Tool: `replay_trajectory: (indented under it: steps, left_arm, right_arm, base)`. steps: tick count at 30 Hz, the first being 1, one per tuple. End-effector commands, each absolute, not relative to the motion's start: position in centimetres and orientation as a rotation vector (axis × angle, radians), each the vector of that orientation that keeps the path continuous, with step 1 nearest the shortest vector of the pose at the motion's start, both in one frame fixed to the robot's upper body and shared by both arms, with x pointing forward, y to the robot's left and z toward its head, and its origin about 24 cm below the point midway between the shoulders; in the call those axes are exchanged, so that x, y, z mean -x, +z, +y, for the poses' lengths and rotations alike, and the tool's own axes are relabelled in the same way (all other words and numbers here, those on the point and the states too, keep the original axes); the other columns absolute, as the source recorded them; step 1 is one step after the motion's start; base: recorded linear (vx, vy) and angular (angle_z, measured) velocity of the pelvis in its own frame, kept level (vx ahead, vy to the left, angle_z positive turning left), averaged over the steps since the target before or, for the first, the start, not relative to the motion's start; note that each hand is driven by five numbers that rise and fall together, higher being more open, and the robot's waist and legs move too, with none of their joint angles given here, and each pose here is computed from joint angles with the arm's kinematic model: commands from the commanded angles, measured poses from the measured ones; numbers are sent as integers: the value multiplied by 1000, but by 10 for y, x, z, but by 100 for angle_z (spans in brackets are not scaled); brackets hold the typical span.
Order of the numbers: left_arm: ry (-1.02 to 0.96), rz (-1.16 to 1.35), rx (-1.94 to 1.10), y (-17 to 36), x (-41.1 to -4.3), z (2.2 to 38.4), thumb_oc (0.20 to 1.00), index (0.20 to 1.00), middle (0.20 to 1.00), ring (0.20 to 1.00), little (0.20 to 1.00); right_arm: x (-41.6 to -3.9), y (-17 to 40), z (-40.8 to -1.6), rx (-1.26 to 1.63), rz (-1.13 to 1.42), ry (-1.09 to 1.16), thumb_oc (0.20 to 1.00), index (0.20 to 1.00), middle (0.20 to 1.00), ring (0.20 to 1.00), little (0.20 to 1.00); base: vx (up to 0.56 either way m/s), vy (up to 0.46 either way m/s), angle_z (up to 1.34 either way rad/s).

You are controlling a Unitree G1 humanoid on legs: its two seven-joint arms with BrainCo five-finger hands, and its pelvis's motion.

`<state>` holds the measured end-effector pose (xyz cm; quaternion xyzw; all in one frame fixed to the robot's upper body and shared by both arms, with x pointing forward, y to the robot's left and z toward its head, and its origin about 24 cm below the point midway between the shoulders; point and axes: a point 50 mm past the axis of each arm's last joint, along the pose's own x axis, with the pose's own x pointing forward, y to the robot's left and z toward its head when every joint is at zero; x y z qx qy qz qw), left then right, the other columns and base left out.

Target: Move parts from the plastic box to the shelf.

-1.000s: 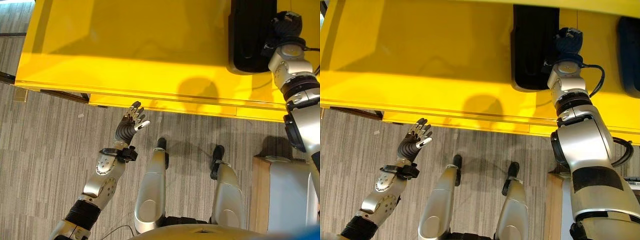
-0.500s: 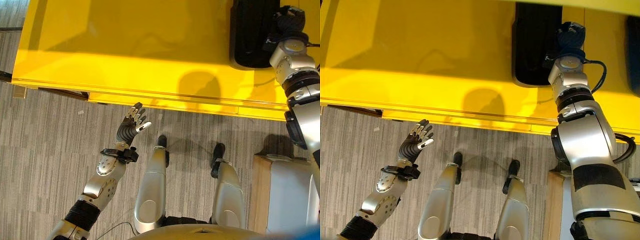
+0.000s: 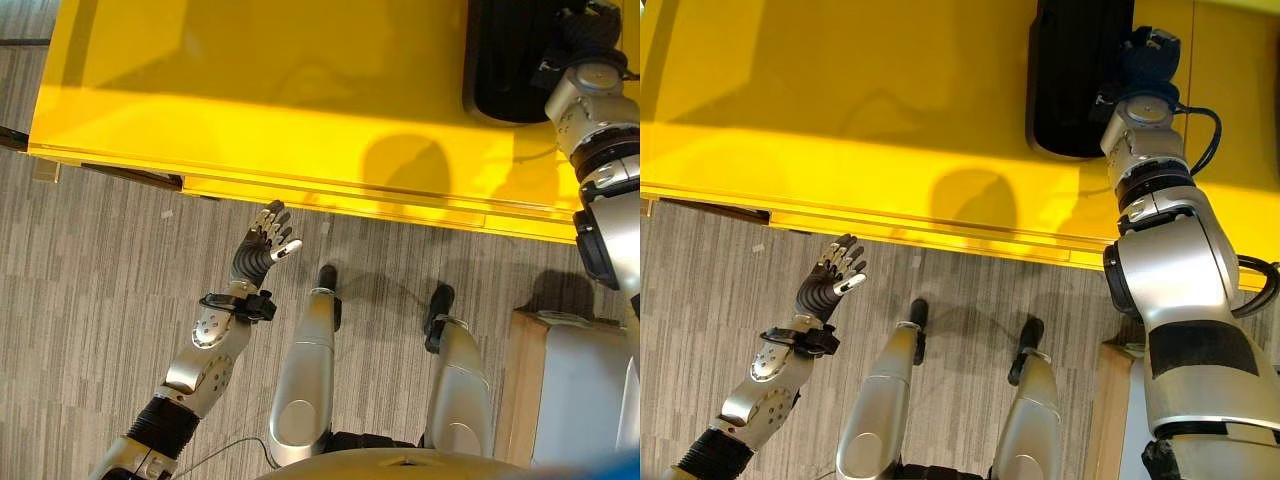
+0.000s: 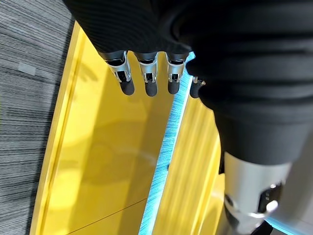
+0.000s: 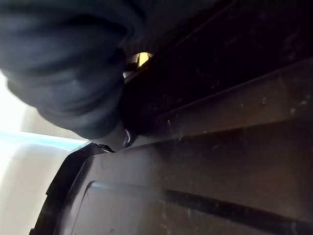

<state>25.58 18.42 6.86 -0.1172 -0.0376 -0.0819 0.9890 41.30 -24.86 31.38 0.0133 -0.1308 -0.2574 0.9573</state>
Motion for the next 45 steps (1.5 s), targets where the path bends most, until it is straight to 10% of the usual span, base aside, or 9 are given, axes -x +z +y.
replay_trajectory:
  steps: [1, 2, 34, 45]
  left_arm:
    - [-203, -197, 217, 95, -250, 185, 1000, 1000, 1000, 1000, 1000]
    - [-201, -199, 217, 95, -250, 186, 1000, 1000, 1000, 1000, 1000]
    - [-113, -168, 236, 85, -246, 203, 1000, 1000, 1000, 1000, 1000]
    - [-92, -62, 231, 55, -235, 205, 1000, 1000, 1000, 1000, 1000]
  right_arm:
    - [-399, 352, -266, -48, -396, -588, 200, 200, 200, 200, 200]
    - [-398, 352, -267, -29, -385, -602, 1000, 1000, 1000, 1000, 1000]
    - [-387, 367, -169, 59, -748, -301, 1000, 1000, 1000, 1000, 1000]
    - [-320, 213, -202, 27, -688, -242, 1000, 1000, 1000, 1000, 1000]
  base:
    - [0, 0, 0]
    - [0, 0, 0]
    - [0, 3, -4]
    - [53, -62, -12]
